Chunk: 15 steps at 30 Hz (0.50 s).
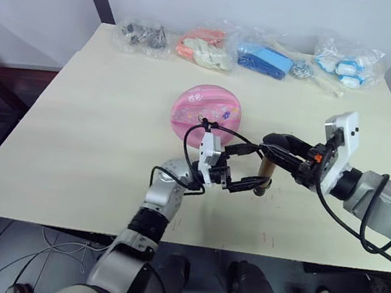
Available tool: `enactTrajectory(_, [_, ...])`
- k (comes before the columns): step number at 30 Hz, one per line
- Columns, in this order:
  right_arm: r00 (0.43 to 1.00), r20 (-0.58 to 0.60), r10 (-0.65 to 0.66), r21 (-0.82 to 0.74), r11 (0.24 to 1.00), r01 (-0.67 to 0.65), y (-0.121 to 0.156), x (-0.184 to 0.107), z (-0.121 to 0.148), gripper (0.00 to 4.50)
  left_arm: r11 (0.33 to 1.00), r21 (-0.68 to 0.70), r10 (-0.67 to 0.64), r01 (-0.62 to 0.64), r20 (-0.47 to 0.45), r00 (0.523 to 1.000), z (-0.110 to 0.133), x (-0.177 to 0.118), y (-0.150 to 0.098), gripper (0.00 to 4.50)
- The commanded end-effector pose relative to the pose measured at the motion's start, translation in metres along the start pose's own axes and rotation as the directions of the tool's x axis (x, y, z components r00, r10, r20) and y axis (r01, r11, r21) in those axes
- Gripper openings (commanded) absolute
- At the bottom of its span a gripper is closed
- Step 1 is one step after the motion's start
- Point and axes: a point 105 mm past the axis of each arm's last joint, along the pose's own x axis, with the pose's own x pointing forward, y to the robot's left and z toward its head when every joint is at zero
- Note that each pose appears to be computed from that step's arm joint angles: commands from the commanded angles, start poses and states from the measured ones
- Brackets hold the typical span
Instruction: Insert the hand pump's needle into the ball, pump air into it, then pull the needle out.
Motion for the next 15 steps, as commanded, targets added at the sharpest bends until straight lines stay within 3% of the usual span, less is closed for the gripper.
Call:
enactTrajectory(1, [0.999,0.024,0.027,-0.050,0.998,-0.026,0.005,-0.001,0.011,1.90,1.000,0.002,-0.018,0.018,-0.080,0.997,0.006,-0.006,-0.001,4.50])
enactTrajectory(8, [0.998,0.048,0.035,-0.039,0.999,-0.033,0.003,0.000,0.015,1.90,1.000,0.014,0.007,-0.002,-0.336,0.942,-0.038,-0.010,-0.006,4.50])
enactTrajectory(15, [0.996,0.076,0.049,-0.023,0.999,-0.047,0.008,0.001,0.023,1.90,0.998,0.062,0.044,-0.021,-0.397,0.917,-0.058,0.014,-0.009,4.50])
